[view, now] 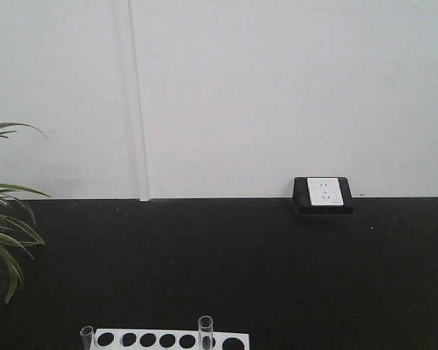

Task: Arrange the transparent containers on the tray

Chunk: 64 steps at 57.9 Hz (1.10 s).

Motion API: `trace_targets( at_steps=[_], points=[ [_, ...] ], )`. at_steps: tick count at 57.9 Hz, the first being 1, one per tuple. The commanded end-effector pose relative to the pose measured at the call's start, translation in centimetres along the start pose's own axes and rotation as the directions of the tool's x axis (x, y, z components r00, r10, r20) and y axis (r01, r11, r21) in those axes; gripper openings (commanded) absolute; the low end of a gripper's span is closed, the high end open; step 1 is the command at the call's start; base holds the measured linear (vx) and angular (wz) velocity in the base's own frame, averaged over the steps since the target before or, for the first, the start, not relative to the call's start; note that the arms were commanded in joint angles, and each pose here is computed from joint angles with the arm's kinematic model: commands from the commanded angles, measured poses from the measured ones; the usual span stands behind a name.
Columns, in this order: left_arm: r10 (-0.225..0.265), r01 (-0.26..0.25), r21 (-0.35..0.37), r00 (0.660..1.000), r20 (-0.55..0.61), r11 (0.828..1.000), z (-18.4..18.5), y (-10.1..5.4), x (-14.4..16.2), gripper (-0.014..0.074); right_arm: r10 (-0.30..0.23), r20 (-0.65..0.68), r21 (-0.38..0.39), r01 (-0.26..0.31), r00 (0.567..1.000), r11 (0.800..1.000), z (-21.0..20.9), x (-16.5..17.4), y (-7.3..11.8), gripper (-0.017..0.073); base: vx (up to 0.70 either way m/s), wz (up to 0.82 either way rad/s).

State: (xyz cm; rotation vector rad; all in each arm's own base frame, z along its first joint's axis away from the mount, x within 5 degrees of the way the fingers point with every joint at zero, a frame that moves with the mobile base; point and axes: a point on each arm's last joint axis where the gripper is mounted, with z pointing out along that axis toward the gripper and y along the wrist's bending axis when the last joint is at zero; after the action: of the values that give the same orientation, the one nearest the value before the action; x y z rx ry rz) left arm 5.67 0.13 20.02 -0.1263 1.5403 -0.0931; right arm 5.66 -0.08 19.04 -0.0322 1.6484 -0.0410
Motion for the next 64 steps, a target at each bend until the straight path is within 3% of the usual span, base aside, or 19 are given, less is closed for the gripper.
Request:
trace_targets(
  at_steps=[1,64],
  points=[
    [-0.014,0.013,0.012,0.997,0.071,1.000,-0.03,0.01,0.13,0.0058,-0.007,0.091,0.002,0.007,0.996,1.000,-0.07,-0.78,0.00,-0.0011,0.00,0.00],
    [-0.014,0.013,0.012,0.997,0.071,1.000,-0.03,0.01,0.13,0.0058,-0.007,0.091,0.002,0.007,0.996,1.000,-0.07,-0.78,0.00,-0.0011,0.00,0.00]
  ],
)
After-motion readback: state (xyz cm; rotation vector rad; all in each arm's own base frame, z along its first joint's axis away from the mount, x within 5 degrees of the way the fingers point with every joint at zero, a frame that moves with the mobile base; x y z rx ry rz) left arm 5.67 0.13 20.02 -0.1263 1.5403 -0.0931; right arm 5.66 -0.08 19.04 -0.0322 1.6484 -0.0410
